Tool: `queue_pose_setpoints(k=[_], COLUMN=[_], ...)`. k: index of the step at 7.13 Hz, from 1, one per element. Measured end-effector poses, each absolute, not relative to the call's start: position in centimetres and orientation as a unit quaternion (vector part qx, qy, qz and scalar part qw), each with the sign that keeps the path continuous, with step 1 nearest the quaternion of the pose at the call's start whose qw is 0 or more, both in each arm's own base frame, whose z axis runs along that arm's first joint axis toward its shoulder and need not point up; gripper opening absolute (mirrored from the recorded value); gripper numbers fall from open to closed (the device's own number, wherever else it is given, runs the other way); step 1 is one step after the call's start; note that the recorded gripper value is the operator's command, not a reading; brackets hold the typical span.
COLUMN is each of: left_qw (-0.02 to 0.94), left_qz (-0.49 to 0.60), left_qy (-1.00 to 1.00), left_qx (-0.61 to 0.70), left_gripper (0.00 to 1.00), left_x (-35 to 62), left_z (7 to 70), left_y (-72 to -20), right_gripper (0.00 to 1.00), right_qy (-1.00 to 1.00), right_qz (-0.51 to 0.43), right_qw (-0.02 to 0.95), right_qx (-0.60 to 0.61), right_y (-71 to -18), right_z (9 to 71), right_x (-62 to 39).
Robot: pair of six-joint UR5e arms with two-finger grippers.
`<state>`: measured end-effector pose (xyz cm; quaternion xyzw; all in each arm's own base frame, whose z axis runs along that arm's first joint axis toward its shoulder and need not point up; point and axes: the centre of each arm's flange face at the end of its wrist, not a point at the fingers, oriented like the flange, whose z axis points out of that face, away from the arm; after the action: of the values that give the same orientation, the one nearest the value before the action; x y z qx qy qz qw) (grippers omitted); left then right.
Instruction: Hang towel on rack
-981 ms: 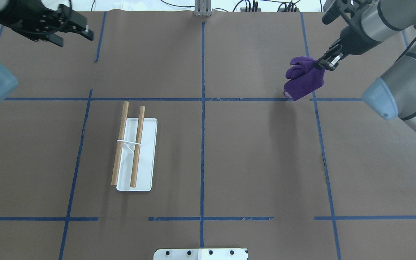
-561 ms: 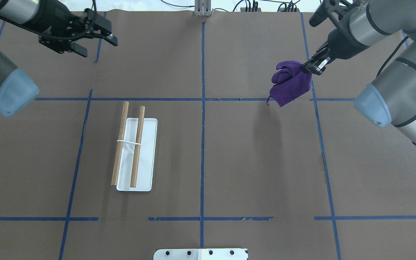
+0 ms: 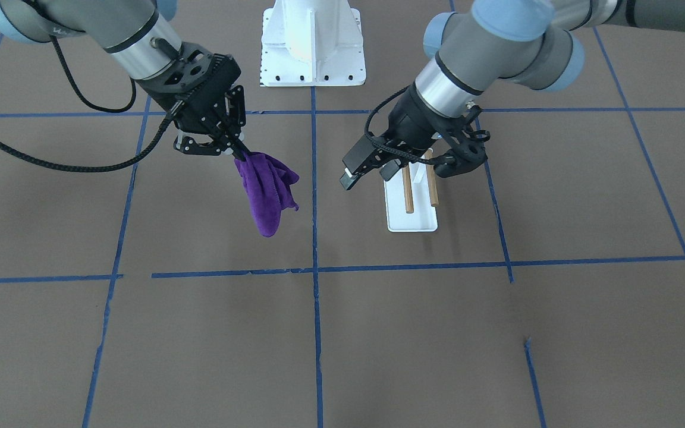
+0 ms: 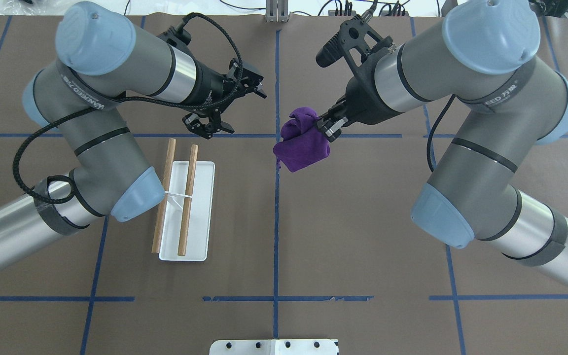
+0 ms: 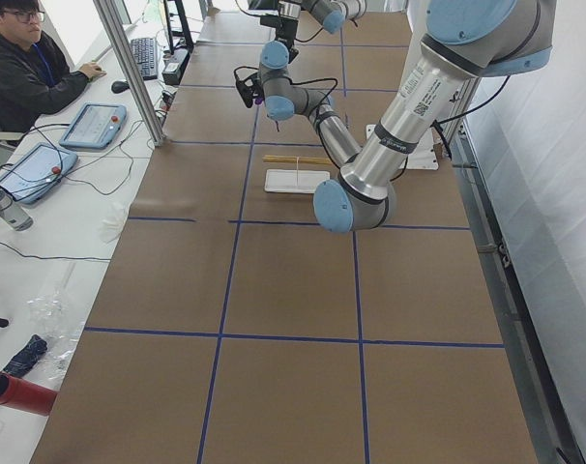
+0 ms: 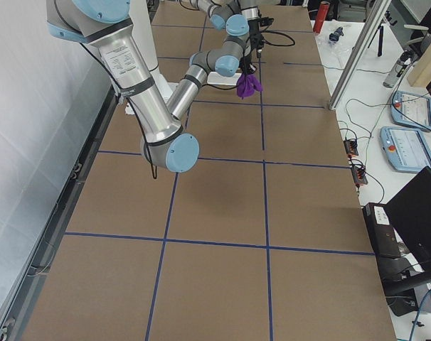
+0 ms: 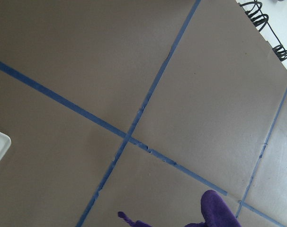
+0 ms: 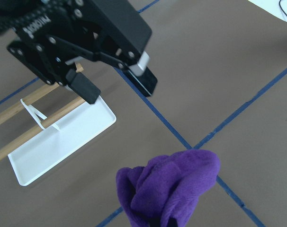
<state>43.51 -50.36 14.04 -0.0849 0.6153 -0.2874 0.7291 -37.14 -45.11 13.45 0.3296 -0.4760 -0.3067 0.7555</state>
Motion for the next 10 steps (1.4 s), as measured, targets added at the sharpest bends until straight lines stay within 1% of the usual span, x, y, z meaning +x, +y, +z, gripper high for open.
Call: queue_pose_setpoints(k=[1,4,7,8,9,10], left_qw=[0.714,0.671,0.661,0.66,0.658,0.657], left_qz=[-0.312,-0.368,-0.376,-0.376,-0.376,-0.376], left_qy=[0.617,0.621,0.624,0.624,0.625,0.625], left_qx=[-0.11,-0.168,-0.181,-0.184,-0.187,-0.189], left_gripper=[0.86,0.86,0.86,0.83,0.7,0.47], left_x=[44.5,45.4,45.8,46.0,46.2,46.3], left_z=[13.9,13.4,12.7,12.4,12.2,12.0], left_y=[-50.4,-50.6,-50.7,-50.5,-50.4,-50.3], right_gripper=[0.0,0.0,0.0,0.0,0.0,0.0], right_qy=[-0.479,-0.478,-0.479,-0.48,-0.48,-0.48], right_qz=[-0.302,-0.299,-0.298,-0.299,-0.299,-0.299], right_qw=[0.754,0.754,0.753,0.752,0.751,0.751], right_qx=[0.332,0.336,0.339,0.34,0.34,0.341], right_y=[-44.7,-44.4,-44.3,-44.2,-44.1,-44.0], right_z=[12.9,12.6,12.3,12.1,12.0,12.0], right_x=[-37.2,-37.3,-37.4,-37.4,-37.5,-37.7])
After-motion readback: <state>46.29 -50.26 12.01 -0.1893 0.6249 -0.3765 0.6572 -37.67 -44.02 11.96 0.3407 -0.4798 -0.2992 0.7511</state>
